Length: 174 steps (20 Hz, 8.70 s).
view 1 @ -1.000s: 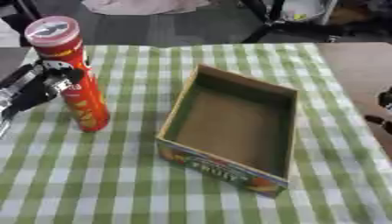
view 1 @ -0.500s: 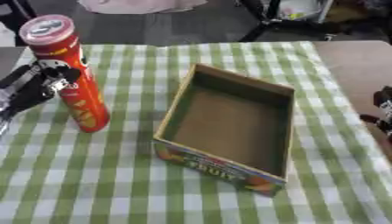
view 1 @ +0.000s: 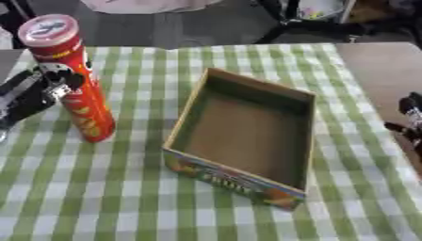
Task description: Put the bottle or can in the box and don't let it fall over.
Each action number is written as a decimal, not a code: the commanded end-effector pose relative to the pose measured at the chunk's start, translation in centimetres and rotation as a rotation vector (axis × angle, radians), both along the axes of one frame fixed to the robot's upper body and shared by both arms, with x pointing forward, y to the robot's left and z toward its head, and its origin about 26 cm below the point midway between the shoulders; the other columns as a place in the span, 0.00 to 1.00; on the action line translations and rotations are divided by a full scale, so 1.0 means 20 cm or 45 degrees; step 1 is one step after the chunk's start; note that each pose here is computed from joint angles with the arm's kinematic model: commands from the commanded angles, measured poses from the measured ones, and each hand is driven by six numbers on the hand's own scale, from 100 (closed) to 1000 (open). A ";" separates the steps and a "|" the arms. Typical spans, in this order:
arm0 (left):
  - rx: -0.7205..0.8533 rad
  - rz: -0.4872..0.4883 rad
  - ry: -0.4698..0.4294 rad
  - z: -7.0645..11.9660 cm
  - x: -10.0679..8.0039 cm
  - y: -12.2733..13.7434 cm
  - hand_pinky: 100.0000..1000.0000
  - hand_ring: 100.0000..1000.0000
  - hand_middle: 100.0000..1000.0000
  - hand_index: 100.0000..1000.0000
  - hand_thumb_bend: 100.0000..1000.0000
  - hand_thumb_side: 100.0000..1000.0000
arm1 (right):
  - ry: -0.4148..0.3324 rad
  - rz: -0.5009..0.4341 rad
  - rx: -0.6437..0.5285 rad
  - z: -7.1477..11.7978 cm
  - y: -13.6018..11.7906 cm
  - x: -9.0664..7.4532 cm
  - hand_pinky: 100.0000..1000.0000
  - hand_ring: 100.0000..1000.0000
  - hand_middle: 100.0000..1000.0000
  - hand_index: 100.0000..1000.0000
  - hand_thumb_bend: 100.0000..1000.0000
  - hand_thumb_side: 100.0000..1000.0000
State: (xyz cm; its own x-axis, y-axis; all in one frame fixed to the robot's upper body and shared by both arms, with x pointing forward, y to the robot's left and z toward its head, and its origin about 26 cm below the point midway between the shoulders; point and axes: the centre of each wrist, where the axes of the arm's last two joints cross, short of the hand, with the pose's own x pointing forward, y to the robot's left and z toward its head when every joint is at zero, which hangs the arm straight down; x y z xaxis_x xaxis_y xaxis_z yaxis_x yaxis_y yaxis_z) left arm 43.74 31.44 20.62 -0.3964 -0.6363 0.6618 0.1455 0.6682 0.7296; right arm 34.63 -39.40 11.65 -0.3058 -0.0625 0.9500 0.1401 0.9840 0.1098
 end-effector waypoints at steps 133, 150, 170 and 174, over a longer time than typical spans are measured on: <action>-0.421 -0.023 -0.204 -0.06 0.06 -0.26 0.80 0.00 0.22 0.10 0.00 0.02 | 0.047 0.030 0.094 -0.04 0.05 0.02 0.67 1.00 1.00 0.89 0.15 0.26; -0.445 -0.070 -0.430 0.18 -0.01 -0.21 0.75 0.00 0.15 0.03 0.18 0.00 | 0.043 0.019 0.081 -0.03 0.03 0.01 0.67 1.00 1.00 0.89 0.15 0.27; -0.541 -0.236 -0.430 0.51 -0.13 -0.24 0.74 0.00 0.15 0.02 0.23 0.00 | 0.031 0.021 0.063 0.00 0.02 0.01 0.68 1.00 1.00 0.89 0.14 0.27; -0.539 -0.318 -0.403 0.52 -0.14 -0.34 0.74 0.00 0.15 0.02 0.23 0.00 | 0.020 0.026 0.063 0.02 0.03 0.02 0.68 1.00 1.00 0.89 0.14 0.27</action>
State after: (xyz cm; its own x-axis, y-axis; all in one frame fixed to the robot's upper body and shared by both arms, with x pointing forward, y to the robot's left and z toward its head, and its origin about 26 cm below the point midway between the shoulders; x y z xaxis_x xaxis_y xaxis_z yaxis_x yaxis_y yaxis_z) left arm 41.37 25.12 29.41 -0.6888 -0.2188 0.6912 0.1492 0.8902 0.4305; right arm 34.93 -38.23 10.14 -0.2473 -0.1440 0.9582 0.1250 0.9759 0.1790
